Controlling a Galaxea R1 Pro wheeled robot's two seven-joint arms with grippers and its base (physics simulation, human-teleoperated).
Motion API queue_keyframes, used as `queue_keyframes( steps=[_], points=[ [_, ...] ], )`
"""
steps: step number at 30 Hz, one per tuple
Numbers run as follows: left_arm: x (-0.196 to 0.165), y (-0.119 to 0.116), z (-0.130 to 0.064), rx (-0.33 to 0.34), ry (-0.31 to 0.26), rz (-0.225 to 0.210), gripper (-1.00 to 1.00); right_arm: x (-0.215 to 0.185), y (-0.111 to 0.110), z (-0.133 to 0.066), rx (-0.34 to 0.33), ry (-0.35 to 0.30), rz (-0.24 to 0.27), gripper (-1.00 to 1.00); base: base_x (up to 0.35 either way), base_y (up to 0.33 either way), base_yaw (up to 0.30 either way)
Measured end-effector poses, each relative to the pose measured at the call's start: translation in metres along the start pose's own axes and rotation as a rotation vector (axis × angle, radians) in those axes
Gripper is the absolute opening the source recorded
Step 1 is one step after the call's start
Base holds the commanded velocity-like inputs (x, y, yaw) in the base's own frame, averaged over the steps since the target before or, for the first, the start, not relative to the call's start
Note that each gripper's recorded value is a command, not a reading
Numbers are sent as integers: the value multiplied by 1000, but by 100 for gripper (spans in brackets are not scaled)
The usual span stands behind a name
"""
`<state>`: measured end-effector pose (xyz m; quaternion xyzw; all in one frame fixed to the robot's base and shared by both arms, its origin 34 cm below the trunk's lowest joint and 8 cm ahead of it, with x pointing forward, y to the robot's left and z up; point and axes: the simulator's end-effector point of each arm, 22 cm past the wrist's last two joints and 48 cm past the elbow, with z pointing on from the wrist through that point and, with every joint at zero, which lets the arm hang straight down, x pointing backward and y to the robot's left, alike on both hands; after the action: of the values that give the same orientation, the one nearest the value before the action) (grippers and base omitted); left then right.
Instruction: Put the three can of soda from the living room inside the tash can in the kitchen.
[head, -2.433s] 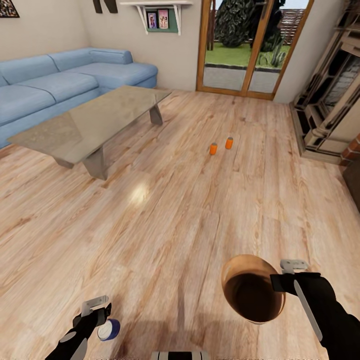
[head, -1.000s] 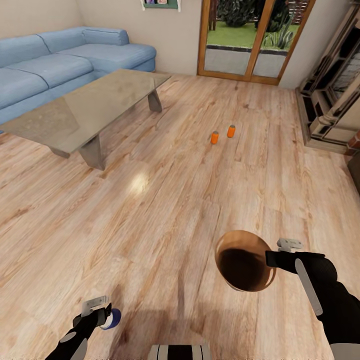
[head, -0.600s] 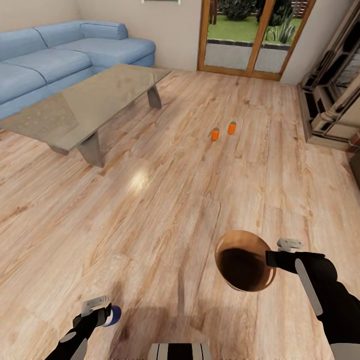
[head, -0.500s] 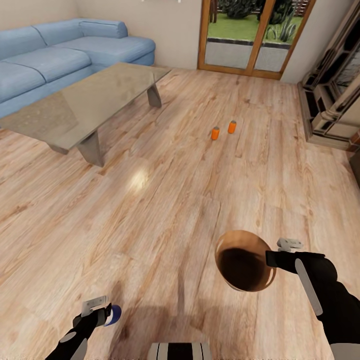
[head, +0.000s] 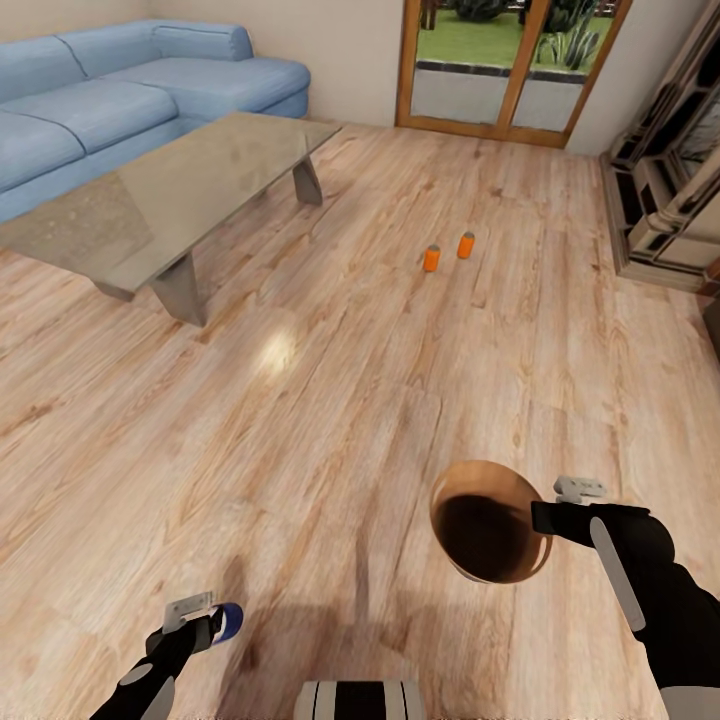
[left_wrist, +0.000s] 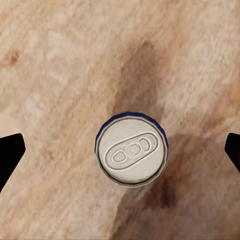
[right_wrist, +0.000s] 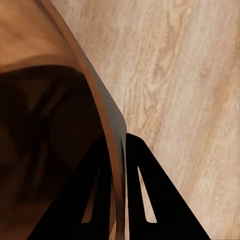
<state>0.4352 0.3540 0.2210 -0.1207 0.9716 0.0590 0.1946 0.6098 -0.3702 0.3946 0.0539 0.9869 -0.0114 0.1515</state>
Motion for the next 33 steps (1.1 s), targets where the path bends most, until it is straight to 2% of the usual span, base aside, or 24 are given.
queue_keyframes(
  steps=[8,29,33],
  points=[
    [4,0,1,-1,8,2,100,3,0,3,0,8,0,-100,0,0,0],
    [31,0,39,0,8,1,100,26,-1,44,0,8,0,-100,0,0,0],
    [31,0,39,0,8,1,100,26,-1,44,0,8,0,-100,0,0,0]
  ],
)
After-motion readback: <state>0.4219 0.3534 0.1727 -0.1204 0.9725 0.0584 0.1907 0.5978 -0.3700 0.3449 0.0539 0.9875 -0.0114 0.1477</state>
